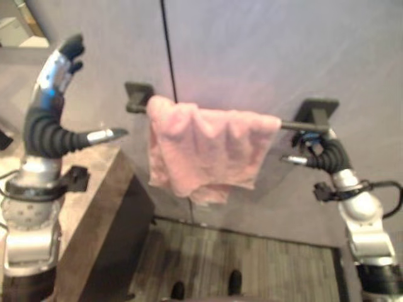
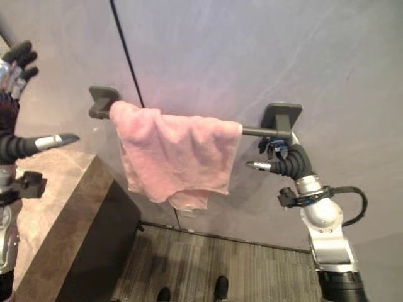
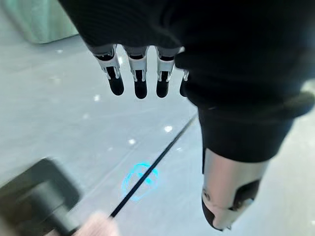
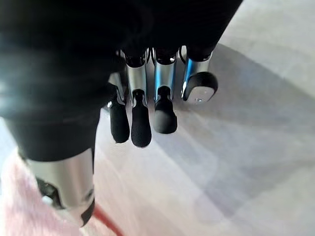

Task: Put brush and paste in cup on sink, flatten towel.

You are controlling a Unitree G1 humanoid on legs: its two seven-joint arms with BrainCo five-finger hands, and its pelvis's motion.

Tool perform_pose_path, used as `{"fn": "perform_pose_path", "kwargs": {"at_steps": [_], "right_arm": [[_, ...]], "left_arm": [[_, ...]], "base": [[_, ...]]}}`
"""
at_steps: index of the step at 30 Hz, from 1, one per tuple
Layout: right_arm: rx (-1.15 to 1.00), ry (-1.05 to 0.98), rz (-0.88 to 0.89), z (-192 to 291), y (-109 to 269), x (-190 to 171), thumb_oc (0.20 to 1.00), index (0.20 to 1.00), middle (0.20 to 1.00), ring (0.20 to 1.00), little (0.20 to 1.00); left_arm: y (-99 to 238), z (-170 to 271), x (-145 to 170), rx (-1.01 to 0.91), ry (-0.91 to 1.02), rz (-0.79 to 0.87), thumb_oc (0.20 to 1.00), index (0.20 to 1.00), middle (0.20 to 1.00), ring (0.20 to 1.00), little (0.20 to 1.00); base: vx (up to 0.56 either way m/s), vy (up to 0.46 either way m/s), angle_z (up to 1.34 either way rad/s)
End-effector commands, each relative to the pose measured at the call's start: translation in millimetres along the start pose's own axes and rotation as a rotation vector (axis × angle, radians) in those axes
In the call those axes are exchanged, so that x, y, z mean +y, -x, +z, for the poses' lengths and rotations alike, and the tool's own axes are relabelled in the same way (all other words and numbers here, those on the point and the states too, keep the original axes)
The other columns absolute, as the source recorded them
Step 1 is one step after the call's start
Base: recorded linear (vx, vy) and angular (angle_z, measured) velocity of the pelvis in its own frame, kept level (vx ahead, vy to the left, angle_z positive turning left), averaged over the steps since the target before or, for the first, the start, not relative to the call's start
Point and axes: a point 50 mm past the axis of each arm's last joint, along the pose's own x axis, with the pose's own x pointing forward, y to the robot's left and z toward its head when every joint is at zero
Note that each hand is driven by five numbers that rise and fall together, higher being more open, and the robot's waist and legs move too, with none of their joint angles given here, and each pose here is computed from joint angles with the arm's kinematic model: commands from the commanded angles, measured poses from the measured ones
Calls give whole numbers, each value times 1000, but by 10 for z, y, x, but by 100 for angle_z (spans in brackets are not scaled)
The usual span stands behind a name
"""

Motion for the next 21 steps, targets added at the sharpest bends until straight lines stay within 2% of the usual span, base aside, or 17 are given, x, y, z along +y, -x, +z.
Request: {"fn": "perform_pose_path", "kwargs": {"at_steps": [1,2,4,5,6,7,8,13,17,21], "right_arm": [[-436,-102,-205,810,-519,-272,1000,1000,1000,1000,1000],[-437,-99,-206,812,-521,-275,1000,1000,1000,1000,1000],[-459,-110,-205,872,-567,-217,1000,1000,1000,1000,1000],[-457,-115,-208,871,-573,-205,1000,1000,1000,1000,1000],[-454,-122,-208,881,-598,-161,1000,1000,1000,1000,1000],[-449,-125,-213,875,-603,-151,1000,1000,1000,1000,1000],[-449,-124,-213,875,-603,-153,1000,1000,1000,1000,1000],[-374,-125,-203,751,-625,-69,1000,1000,1000,1000,1000],[-293,-141,-191,585,-579,-7,1000,1000,1000,1000,1000],[-216,-134,-154,434,-507,54,1000,1000,1000,1000,1000]], "left_arm": [[-100,84,-60,-82,71,47,1000,1000,1000,1000,1000],[-106,82,-61,-83,75,48,1000,1000,1000,1000,1000],[-160,38,-190,-75,254,90,1000,1000,1000,1000,1000],[-169,9,-241,-57,282,87,1000,1000,1000,1000,1000],[-185,-49,-409,-17,474,97,1000,1000,1000,1000,1000],[-189,-95,-494,14,571,110,1000,1000,1000,1000,1000],[-191,-96,-496,14,572,110,1000,1000,1000,1000,1000],[-235,-175,-947,125,947,46,1000,1000,1000,1000,1000],[-263,-195,-1125,172,1062,27,1000,1000,1000,1000,1000],[-272,-209,-1179,195,1059,7,1000,1000,1000,1000,1000]], "base": [[-2,4,-4],[0,0,0],[3,0,-2],[0,0,0],[0,0,0],[0,0,0],[0,0,0],[2,0,-1],[0,0,0],[10,-6,-3]]}}
